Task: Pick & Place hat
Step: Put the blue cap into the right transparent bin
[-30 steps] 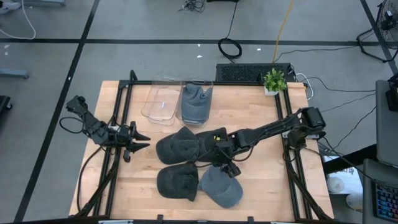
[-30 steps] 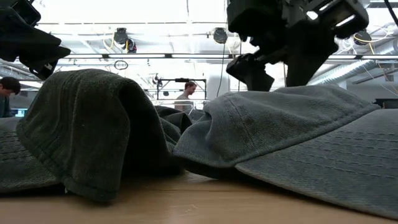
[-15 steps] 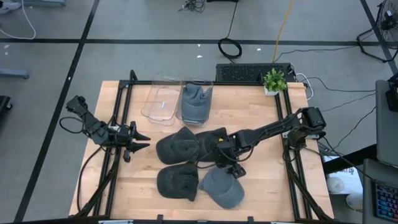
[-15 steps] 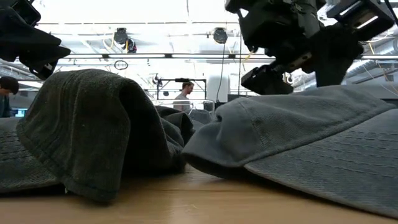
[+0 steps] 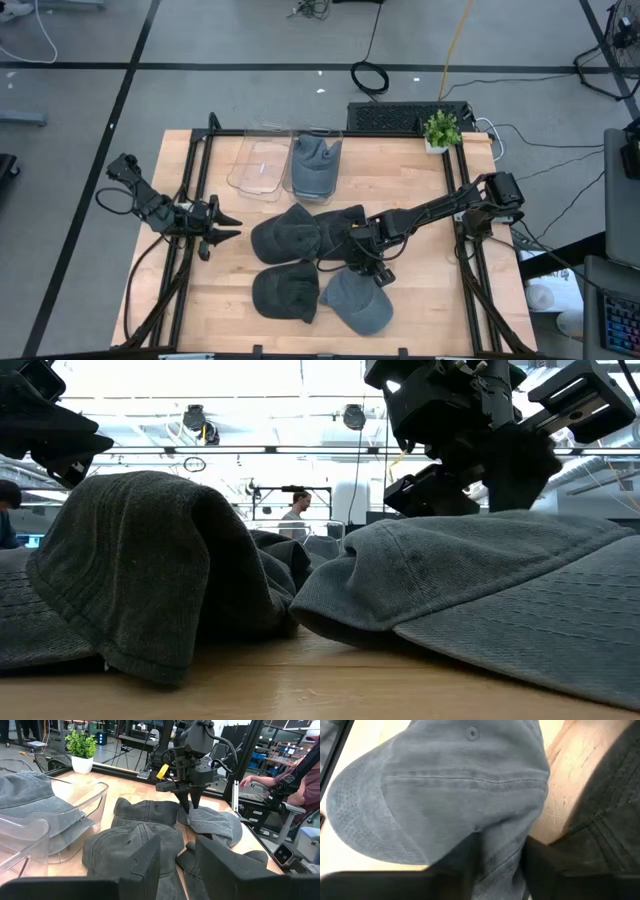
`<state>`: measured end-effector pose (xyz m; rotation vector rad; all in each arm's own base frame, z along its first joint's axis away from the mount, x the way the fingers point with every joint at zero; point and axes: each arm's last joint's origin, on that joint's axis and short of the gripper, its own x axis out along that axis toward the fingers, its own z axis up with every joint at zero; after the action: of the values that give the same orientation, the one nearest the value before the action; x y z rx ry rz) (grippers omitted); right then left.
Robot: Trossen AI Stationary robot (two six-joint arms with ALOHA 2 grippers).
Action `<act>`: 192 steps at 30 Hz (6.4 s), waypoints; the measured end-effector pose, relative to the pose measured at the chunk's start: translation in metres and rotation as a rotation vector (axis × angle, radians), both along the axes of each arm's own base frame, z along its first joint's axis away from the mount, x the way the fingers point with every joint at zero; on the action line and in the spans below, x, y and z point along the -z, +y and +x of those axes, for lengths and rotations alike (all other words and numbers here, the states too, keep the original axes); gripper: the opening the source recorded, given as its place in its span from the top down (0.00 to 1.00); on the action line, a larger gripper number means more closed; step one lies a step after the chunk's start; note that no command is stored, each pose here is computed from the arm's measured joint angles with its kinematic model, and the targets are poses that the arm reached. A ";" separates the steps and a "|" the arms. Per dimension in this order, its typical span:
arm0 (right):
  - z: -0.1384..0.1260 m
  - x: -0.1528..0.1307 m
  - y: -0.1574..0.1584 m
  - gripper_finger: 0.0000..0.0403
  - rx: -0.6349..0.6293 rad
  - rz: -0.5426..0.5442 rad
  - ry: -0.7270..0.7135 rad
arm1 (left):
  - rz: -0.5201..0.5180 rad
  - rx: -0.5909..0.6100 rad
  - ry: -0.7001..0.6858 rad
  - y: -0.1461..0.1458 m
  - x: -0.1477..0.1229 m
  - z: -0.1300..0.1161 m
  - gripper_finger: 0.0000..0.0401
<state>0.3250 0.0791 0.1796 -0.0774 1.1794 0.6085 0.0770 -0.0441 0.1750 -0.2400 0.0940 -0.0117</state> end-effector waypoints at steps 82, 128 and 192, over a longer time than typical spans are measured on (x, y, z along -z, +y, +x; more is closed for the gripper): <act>0.013 -0.074 -0.251 1.00 0.429 -0.231 -0.939 | 0.000 0.000 0.000 0.000 0.000 0.000 0.67; 0.010 -0.039 -0.229 0.60 0.629 -0.371 -0.782 | 0.000 0.000 0.000 0.000 0.000 0.000 0.67; 0.017 -0.016 -0.224 1.00 0.716 -0.594 -0.649 | -0.001 0.000 -0.001 0.000 0.000 0.000 0.67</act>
<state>0.3419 -0.1450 0.1960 -0.3142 0.6405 -0.3986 0.0769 -0.0440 0.1752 -0.2406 0.0934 -0.0120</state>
